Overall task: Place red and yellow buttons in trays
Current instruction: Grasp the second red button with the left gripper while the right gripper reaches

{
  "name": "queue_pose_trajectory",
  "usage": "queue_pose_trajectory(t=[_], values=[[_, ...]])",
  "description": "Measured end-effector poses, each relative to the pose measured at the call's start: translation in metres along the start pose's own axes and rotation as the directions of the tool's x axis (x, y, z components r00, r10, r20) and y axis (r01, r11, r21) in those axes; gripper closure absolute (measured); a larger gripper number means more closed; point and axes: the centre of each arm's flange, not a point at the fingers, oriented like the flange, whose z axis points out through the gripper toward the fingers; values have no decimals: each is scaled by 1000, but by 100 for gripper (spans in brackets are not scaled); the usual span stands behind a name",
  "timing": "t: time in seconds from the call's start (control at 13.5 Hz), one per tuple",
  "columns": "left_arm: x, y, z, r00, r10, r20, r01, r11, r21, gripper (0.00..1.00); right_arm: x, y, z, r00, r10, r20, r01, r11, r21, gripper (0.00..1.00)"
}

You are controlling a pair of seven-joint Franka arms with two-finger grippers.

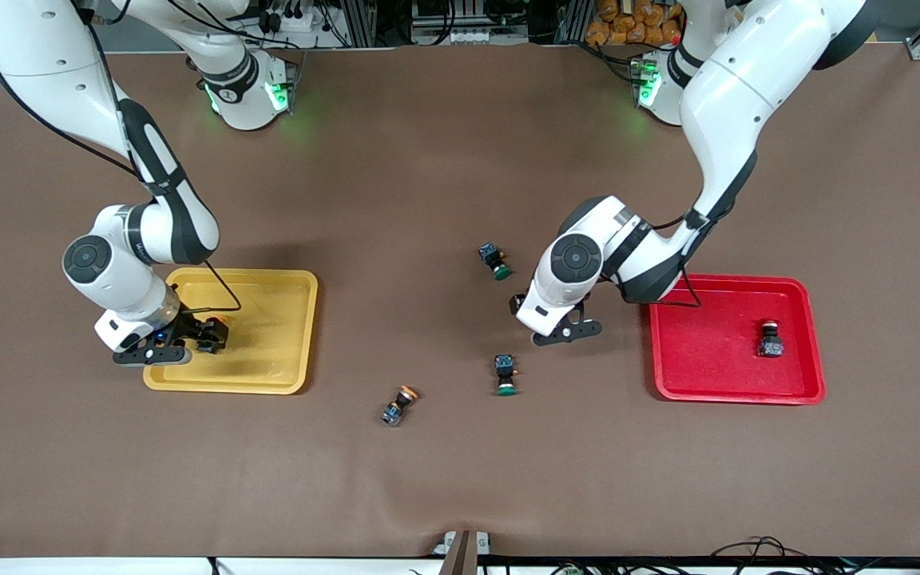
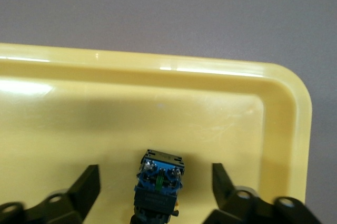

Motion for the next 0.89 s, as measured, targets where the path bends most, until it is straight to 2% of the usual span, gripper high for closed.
queue_pose_trajectory(t=[0.07,0.15,0.3,0.45,0.52,0.74,0.89], values=[[2,-1,5,1000,-2,-9,2,1000,8,0,4,-2,-6,1000,-4,5,4,1000,2,0],[2,-2,10,1000,-4,-15,4,1000,17,0,14,-10,-19,999,-11,30,11,1000,9,0],[0,0,15,1000,-2,-29,3,999,32,21,55,-40,-70,997,32,73,-34,999,19,0],[0,3,13,999,-2,-36,3,1000,27,46,96,-100,-130,990,128,56,-130,991,27,0],[1,3,12,999,-3,-37,4,1000,26,58,107,-137,-142,982,182,45,-184,982,35,0],[16,-8,3,998,-20,-51,22,999,33,59,120,-257,-99,931,364,26,-365,928,74,0],[35,-32,-20,999,11,-52,-7,997,80,59,128,-308,-53,881,473,-5,-469,874,132,0]])
